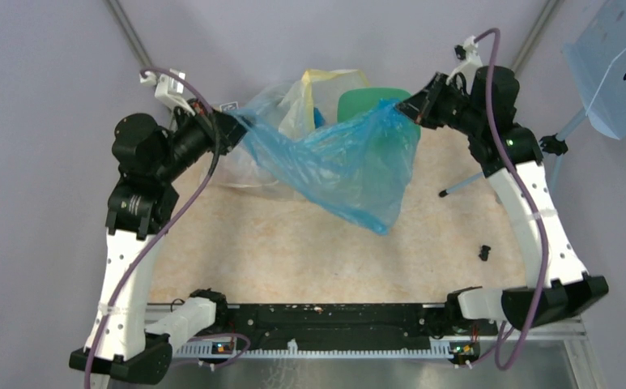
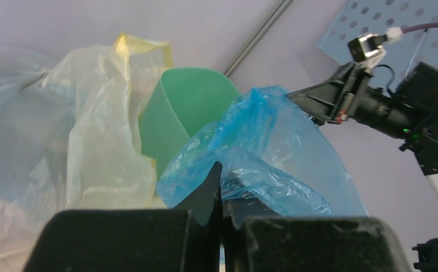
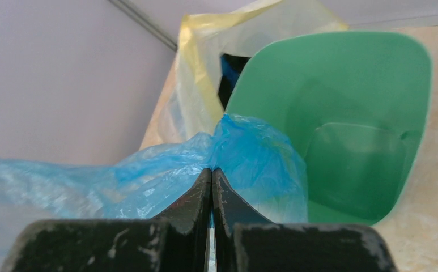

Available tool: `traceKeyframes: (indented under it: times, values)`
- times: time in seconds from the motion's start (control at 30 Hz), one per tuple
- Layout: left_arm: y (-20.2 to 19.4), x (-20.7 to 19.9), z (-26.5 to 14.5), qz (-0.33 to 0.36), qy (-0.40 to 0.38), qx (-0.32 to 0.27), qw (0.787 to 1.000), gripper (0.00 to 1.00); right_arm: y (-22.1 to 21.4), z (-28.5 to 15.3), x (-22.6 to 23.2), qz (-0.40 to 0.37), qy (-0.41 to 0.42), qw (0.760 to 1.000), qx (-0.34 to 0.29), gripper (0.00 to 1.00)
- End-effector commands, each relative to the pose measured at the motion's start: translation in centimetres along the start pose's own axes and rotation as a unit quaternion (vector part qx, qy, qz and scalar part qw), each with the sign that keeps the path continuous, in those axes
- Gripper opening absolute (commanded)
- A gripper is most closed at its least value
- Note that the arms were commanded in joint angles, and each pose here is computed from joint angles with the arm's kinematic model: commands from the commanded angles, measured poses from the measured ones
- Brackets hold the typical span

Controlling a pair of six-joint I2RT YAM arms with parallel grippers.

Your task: Put the trash bags into the trash bin

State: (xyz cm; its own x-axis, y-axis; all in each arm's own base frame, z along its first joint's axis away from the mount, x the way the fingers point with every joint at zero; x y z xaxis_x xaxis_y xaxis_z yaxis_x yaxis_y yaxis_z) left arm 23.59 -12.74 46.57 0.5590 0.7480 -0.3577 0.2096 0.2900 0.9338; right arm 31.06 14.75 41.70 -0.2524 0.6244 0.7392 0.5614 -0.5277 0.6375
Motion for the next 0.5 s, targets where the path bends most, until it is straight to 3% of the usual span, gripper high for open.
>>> traceKeyframes:
  times: [0.0, 0.2, 0.43, 0.47]
  values:
    - [4.3, -1.1, 3.0, 0.012, -0.063, -0.057, 0.996, 0.00, 4.0, 3.4, -2.2, -0.020, -0.070, 0.996, -0.052, 0.00]
    - [6.3, -1.4, 7.3, 0.012, -0.138, -0.073, 0.988, 0.00, 6.8, 8.4, -5.0, -0.035, -0.123, 0.990, -0.062, 0.00]
    - [4.5, -1.8, 12.6, 0.007, -0.200, -0.049, 0.979, 0.00, 5.7, 14.2, -8.9, -0.051, -0.138, 0.989, 0.003, 0.00]
    - [4.2, -1.8, 13.2, 0.006, -0.203, -0.045, 0.978, 0.00, 5.7, 14.4, -8.8, -0.054, -0.136, 0.989, 0.010, 0.08]
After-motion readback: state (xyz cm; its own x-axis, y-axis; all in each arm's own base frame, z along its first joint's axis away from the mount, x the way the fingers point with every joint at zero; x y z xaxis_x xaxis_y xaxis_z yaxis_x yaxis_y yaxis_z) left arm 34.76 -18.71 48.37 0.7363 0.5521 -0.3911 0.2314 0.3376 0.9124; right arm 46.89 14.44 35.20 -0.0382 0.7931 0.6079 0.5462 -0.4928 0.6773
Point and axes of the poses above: each gripper's point midway between its finger pads, its own z axis out along the fingers, its own x axis along the line the jaws close on, y = z × x, the point moved 4 cm from there along -z, back along the fingers, and after that the axes turned 13 degrees about z, right-handed, at the moved point
